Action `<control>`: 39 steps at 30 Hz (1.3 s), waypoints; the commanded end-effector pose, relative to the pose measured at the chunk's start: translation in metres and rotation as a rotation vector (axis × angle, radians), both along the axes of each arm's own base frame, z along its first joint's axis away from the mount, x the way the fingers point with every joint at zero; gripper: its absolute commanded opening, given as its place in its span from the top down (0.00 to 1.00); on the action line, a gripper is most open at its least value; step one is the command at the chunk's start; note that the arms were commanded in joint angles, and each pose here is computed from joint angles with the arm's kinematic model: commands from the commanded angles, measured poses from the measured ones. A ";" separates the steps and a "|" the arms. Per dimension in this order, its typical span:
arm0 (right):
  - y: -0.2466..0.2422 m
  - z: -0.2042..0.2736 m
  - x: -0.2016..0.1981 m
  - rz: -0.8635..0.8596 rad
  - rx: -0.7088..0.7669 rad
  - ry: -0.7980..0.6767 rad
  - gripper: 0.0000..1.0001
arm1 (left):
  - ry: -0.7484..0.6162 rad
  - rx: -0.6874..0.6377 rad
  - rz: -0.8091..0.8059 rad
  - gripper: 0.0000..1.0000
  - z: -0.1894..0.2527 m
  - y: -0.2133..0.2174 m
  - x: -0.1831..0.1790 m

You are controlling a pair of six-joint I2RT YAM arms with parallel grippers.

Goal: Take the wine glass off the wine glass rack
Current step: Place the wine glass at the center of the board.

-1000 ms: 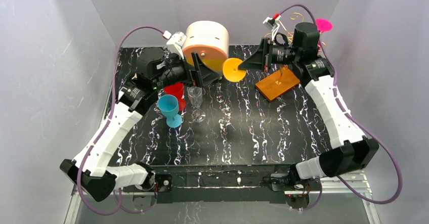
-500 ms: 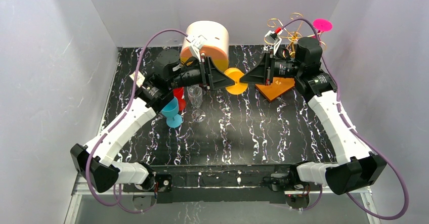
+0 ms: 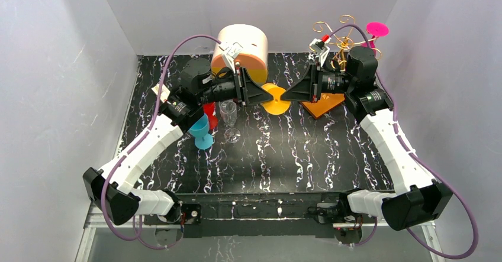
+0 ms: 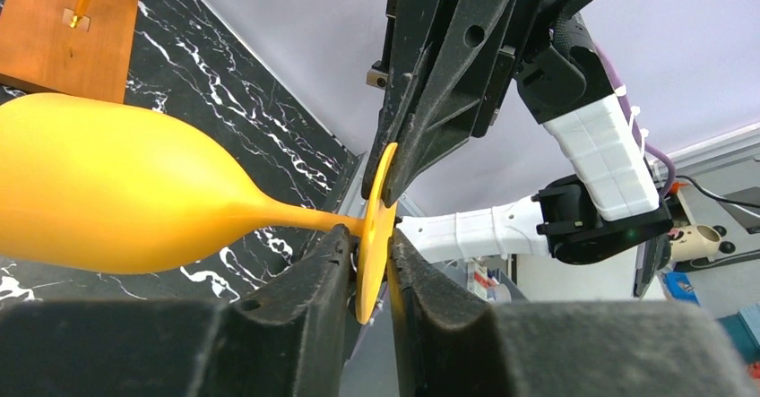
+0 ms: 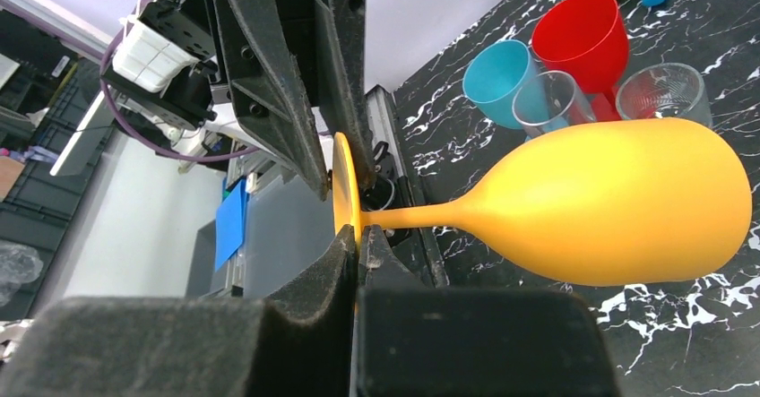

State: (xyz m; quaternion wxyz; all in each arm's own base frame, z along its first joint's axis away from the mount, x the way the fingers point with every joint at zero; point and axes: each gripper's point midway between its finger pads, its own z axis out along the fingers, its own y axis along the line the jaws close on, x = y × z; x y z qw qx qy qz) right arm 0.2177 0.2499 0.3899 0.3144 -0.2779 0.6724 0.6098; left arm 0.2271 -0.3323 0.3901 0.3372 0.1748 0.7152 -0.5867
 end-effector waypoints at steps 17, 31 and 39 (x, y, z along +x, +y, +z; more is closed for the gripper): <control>-0.008 0.000 -0.027 -0.016 0.028 -0.018 0.46 | -0.081 0.042 -0.073 1.00 -0.006 -0.002 -0.011; -0.011 -0.016 -0.044 -0.059 0.127 0.102 0.47 | -0.213 0.041 -0.114 1.00 0.008 -0.005 -0.025; 0.000 -0.016 -0.038 -0.048 0.152 0.095 0.57 | -0.221 0.032 -0.127 1.00 0.012 -0.010 -0.030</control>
